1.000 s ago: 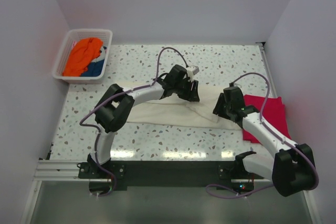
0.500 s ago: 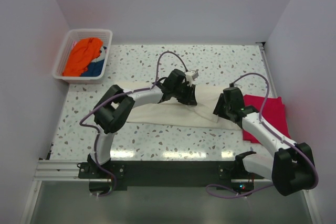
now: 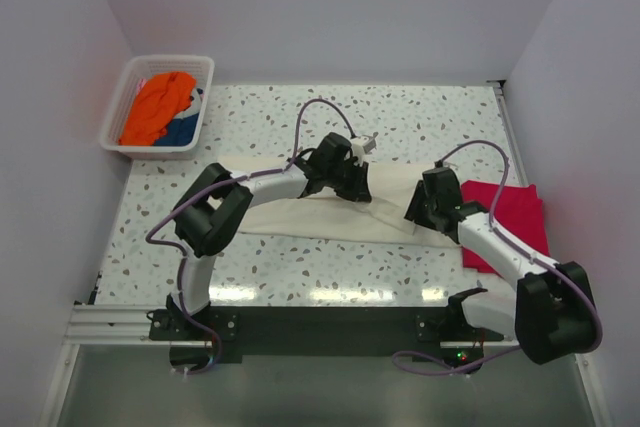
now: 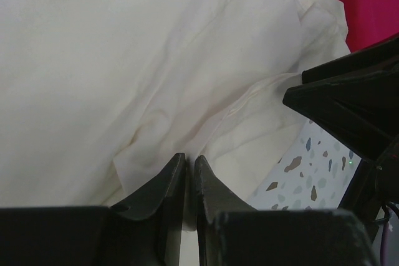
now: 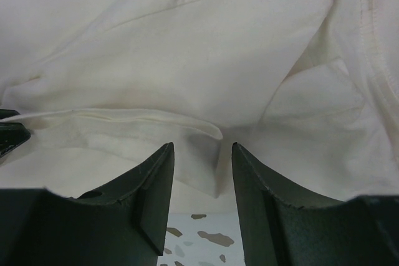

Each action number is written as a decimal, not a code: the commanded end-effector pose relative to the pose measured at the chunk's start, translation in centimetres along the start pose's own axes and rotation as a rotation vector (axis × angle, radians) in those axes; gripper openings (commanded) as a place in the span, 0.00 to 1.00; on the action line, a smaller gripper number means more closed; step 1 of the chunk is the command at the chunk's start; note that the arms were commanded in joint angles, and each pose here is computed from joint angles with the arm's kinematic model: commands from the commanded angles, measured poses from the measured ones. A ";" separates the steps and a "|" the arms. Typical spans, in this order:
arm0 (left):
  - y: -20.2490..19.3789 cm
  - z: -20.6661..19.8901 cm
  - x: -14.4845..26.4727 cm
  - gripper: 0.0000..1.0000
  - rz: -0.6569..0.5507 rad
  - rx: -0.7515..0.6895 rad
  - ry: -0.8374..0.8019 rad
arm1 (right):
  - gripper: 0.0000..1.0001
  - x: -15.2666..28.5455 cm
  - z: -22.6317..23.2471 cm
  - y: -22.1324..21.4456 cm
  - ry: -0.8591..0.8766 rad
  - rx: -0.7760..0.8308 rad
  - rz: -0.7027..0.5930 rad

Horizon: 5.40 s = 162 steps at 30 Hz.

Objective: Fold and stack the t-shirts
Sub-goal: Fold the tshirt

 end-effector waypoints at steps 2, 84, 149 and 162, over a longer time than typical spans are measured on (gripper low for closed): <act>0.8 -1.1 1.4 0.15 -0.031 -0.032 -0.016 | 0.45 -0.7 0.6 0.9 0.015 -0.024 -0.056; -15.3 3.3 8.3 0.40 -0.107 0.508 0.411 | 0.44 -16.2 9.9 12.8 0.043 0.197 0.090; -10.1 -1.0 9.9 0.53 -0.233 0.404 0.408 | 0.89 -14.3 17.5 24.5 0.146 0.317 -0.136; -11.5 -2.5 16.9 0.56 -0.192 0.363 0.423 | 0.74 1.2 10.4 6.2 0.234 0.197 0.115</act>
Point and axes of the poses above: each gripper's point midway between its finger pads, its own x axis back along the fingers, its own z axis along the line the jaws close on, y = z × x, the point moved 10 cm from there along x, back along the fingers, and after that the axes turned 5 degrees about x, right-handed, at the moved point
